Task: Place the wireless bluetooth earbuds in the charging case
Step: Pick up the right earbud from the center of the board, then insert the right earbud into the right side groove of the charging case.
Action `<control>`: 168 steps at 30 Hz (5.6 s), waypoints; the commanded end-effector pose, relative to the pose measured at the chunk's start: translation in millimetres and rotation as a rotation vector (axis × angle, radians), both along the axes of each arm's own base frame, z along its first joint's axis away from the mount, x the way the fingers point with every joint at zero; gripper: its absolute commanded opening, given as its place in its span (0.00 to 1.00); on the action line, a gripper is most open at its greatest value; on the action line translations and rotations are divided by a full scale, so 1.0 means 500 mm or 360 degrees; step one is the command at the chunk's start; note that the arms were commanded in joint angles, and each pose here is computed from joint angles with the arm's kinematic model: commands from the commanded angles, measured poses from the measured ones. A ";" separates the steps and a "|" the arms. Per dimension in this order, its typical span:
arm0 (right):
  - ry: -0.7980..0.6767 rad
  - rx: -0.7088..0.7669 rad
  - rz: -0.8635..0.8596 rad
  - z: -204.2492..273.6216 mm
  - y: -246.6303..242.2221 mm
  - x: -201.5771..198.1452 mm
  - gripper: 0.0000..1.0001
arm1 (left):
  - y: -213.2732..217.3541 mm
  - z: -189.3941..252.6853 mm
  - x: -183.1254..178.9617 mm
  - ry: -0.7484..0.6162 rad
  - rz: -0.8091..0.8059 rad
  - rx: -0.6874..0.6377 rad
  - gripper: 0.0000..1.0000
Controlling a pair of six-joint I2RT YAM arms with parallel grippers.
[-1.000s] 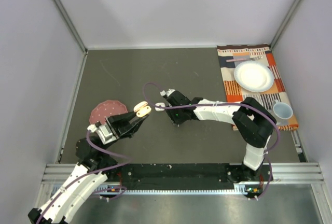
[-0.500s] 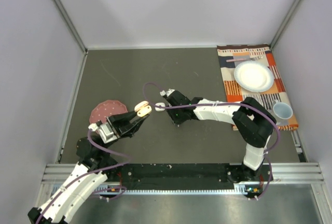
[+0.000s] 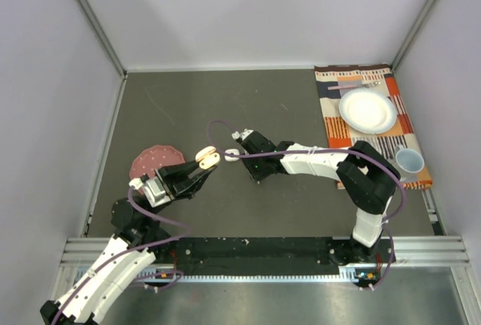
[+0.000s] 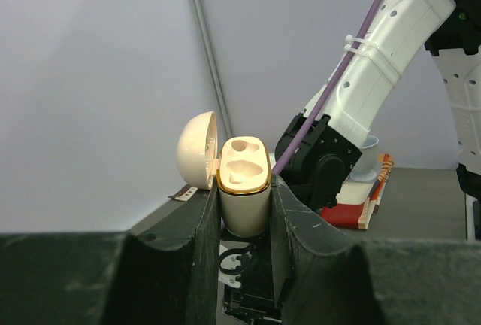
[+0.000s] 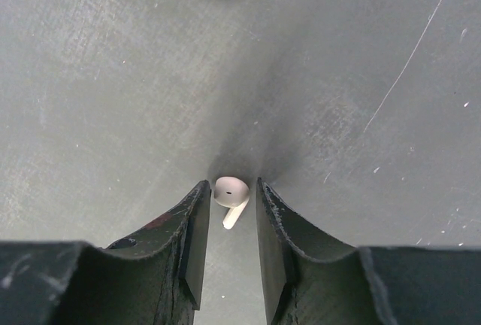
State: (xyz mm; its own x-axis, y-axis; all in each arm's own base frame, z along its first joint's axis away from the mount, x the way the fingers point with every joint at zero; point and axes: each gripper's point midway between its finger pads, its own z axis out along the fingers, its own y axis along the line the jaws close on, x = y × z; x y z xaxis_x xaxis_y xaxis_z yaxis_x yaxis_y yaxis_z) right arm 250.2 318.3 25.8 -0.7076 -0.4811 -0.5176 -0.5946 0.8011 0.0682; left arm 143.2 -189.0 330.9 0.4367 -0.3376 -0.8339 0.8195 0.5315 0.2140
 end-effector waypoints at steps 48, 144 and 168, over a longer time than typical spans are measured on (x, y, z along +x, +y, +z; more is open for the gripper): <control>-0.1005 0.0810 -0.0639 0.437 -0.115 0.054 0.00 | 0.014 0.023 0.034 0.0037 0.0113 -0.0120 0.00; -0.1523 0.0990 0.0286 0.605 0.137 -0.152 0.00 | -0.036 -0.042 0.074 0.0219 0.0032 0.0046 0.00; -0.1504 0.1024 0.0260 0.627 0.143 -0.152 0.35 | -0.035 -0.050 0.073 0.0228 0.0030 0.0054 0.00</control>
State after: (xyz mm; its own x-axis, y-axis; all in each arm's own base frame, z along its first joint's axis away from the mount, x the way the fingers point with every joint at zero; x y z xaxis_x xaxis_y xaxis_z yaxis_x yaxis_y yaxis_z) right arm 183.9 386.6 315.1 0.1415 -0.0544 -0.9885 -0.6963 0.7042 -0.1384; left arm 187.5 -209.5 284.4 0.2597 -0.2535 -0.9318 0.8342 0.5449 0.0843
